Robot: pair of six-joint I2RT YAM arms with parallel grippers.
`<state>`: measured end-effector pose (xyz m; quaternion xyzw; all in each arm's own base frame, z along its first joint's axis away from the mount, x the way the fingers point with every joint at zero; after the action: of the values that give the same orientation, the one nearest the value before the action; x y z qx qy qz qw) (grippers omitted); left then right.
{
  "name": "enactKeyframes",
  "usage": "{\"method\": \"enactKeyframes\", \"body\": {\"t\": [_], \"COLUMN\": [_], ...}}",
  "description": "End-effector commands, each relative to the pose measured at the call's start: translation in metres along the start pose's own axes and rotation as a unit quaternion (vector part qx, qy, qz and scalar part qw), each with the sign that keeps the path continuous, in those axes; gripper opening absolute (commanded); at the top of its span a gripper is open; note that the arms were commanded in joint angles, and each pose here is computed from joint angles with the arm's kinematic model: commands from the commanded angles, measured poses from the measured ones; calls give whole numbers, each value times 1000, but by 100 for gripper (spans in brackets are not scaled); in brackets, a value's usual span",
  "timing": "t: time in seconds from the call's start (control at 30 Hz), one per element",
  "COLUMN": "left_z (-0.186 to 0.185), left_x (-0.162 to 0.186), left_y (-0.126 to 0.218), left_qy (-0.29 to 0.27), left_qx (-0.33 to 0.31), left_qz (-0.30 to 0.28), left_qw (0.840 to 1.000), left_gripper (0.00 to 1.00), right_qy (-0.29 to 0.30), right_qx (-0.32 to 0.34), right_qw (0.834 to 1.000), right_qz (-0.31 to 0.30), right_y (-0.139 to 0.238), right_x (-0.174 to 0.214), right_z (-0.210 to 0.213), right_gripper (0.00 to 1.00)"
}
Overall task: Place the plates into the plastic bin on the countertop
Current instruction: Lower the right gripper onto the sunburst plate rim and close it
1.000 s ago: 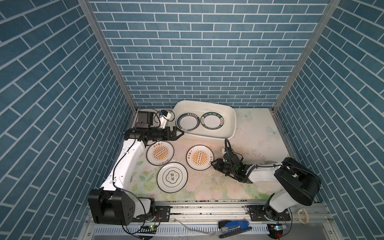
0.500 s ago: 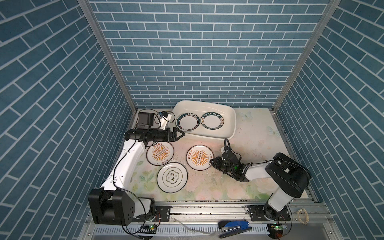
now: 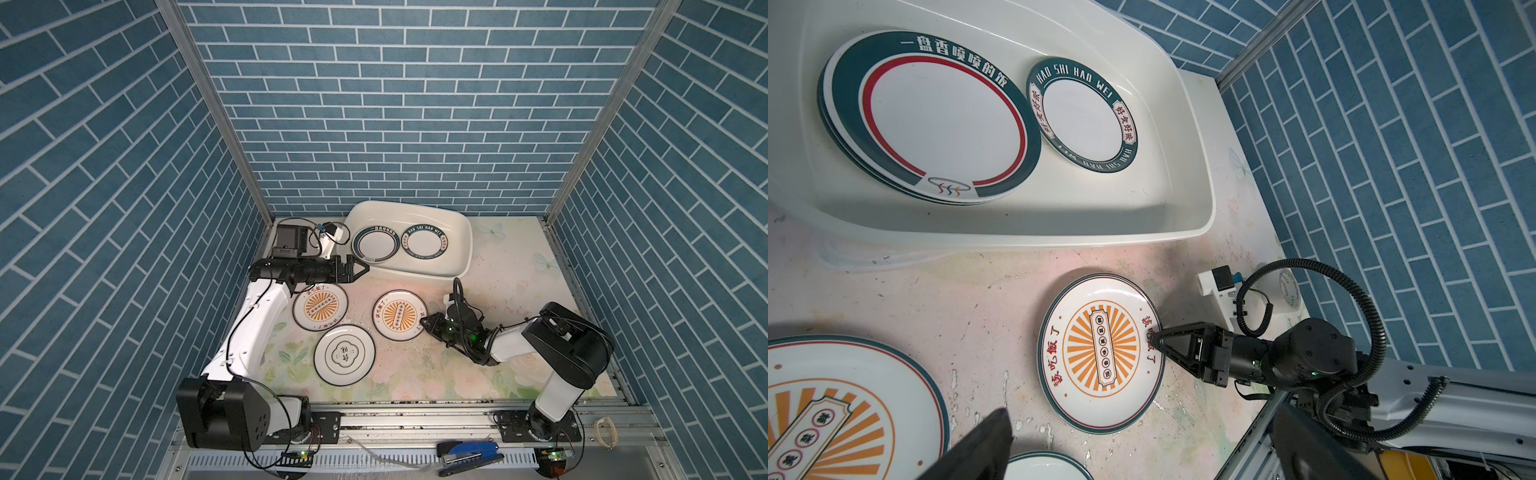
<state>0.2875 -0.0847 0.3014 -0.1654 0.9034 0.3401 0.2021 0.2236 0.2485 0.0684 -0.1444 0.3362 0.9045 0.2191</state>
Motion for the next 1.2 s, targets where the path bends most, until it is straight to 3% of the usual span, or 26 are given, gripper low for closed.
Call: {"method": "enactKeyframes", "body": {"t": [0.0, 0.3, 0.7, 1.17], "left_z": [-3, -6, -12, -21], "left_x": [1, 1, -3, -8], "left_y": [2, 4, 11, 18], "left_qy": [-7, -9, -25, -48], "left_qx": [10, 14, 11, 11], "left_qz": [-4, -6, -13, -17], "left_qw": [1000, 1000, 1000, 999], "left_gripper": [100, 100, 100, 100], "right_qy": [-31, -47, -76, -50], "right_qx": [42, 15, -46, -34], "right_qw": [998, 999, 996, 998], "right_qz": [23, 17, 1, 28], "right_y": [-3, 2, 9, 30], "right_x": [11, 11, 11, 6], "right_z": [-21, -26, -26, -12], "right_gripper": [16, 0, 0, 0]}}
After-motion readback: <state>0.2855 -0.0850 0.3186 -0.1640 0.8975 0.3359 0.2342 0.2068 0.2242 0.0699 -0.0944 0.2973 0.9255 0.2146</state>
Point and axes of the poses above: each gripper's point midway between its finger pads, its own y axis back along the fingers, its own z axis along the line the jaws close on, x = y × z, the point moved 8 cm from there along y, back along the fingers, and after that the axes turned 10 degrees about y, right-handed, at the moved point
